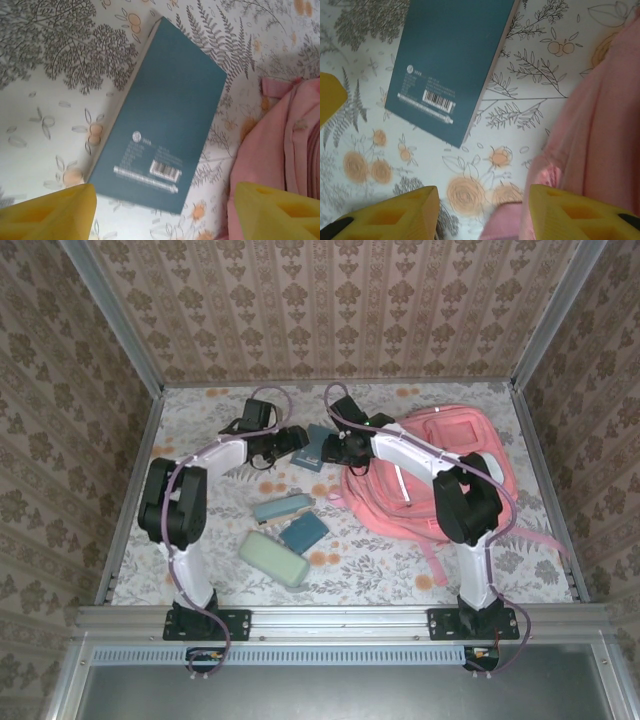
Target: Pack the student bag
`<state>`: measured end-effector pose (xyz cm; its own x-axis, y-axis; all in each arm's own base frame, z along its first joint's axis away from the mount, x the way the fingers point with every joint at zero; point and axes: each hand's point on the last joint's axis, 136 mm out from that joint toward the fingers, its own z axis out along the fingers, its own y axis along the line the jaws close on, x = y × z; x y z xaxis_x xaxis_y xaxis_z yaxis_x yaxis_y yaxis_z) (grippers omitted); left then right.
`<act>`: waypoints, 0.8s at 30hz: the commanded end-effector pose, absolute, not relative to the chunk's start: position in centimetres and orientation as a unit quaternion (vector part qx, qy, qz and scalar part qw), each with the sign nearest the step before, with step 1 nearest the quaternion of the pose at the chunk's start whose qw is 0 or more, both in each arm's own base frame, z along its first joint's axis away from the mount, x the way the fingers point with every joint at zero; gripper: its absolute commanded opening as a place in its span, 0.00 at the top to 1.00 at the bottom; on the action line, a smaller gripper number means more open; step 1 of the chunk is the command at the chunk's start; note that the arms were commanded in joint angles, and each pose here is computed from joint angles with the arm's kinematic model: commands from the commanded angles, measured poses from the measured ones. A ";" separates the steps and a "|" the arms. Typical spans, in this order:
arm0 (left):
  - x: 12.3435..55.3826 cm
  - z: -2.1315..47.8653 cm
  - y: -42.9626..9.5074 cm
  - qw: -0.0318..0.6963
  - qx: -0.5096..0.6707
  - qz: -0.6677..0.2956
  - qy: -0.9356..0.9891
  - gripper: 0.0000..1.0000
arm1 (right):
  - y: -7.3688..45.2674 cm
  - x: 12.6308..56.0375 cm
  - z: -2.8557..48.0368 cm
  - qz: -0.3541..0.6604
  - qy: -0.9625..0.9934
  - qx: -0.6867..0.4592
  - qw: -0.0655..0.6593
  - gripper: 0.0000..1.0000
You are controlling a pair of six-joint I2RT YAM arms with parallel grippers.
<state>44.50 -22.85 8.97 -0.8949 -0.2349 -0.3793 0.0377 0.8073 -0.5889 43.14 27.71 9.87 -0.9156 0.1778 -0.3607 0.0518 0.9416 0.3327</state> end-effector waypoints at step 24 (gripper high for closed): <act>40.6 7.1 -23.6 0.183 -0.081 -0.354 0.914 0.32 | 27.9 47.4 2.6 0.131 0.964 0.162 0.166 0.60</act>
